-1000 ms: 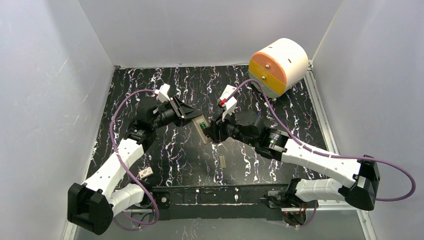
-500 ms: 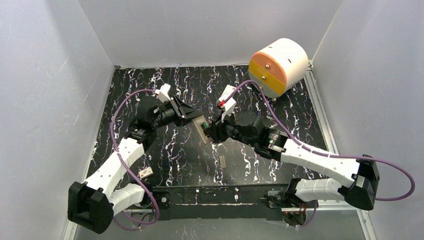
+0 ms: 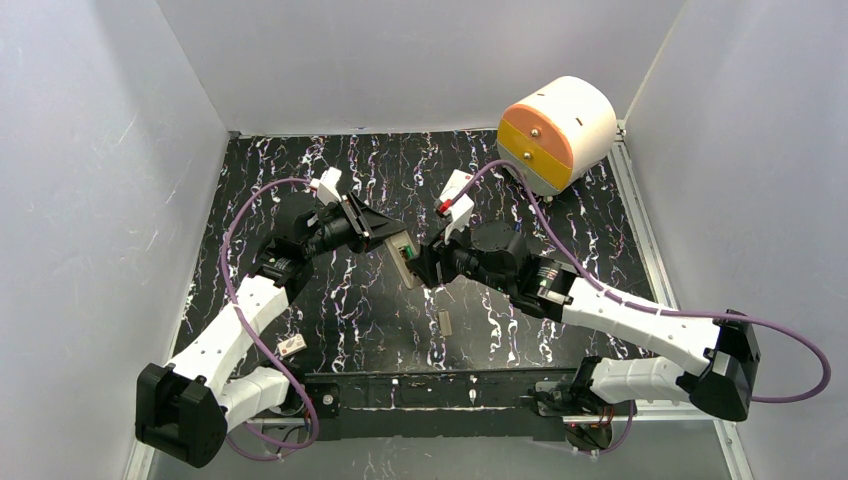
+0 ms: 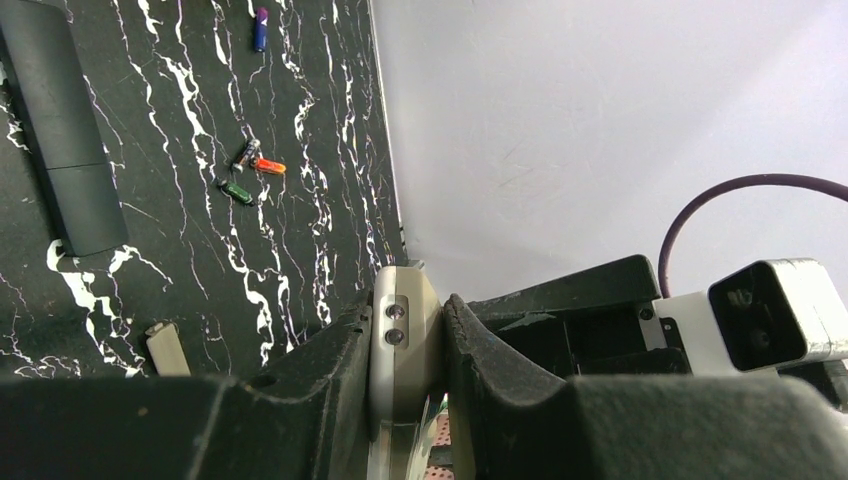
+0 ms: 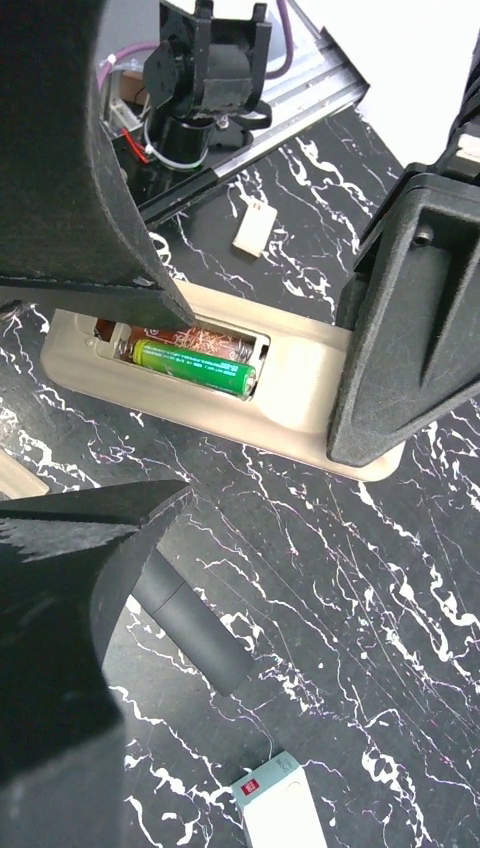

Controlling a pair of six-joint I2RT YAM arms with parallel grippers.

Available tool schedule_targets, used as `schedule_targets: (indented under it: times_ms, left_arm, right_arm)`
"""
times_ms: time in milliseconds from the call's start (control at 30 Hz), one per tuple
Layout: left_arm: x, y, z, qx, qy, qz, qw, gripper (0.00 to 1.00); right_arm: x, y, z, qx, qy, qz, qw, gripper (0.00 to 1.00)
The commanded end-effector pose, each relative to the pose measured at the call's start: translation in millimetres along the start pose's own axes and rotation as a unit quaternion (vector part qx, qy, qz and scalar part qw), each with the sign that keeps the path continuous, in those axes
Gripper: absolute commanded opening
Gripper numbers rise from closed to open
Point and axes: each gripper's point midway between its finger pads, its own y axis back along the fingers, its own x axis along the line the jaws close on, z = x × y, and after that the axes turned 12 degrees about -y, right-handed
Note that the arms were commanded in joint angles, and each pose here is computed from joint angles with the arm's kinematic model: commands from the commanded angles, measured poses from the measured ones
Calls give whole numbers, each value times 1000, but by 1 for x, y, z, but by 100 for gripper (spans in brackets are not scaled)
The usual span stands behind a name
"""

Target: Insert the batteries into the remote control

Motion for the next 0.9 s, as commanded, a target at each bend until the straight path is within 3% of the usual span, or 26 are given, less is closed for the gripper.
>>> schedule_targets:
  times_ms: [0,200,300,333,400,467,733,867]
  left_arm:
    - [-20,3,9,-11,-32,-24,999,0]
    - [-19,2,14,-19,-41,-15,999,0]
    - [-18,2,17,-27,-42,-11,999,0]
    - [-18,2,18,-30,-39,-9,999,0]
    - [-17,1,21,-38,-31,-3,999,0]
    - [-16,0,23,-42,-24,-1,999,0]
    - [-16,-3,31,-52,-26,6,998,0]
    - [-20,-7,38,-56,-29,1,998,0]
  right_arm:
    - [23,15,38,-55,-28,37,997,68]
    - [35,29,57,-98,-90,64,989,76]
    - [17,27,63,-145,-200,23,969,79]
    - [2,26,62,-160,-252,-14,954,82]
    - [-32,30,50,-189,-375,-99,902,94]
    - [-51,34,46,-211,-464,-119,852,98]
    - [-47,28,46,-201,-645,-2,737,96]
    - [-31,18,43,-171,-679,54,712,93]
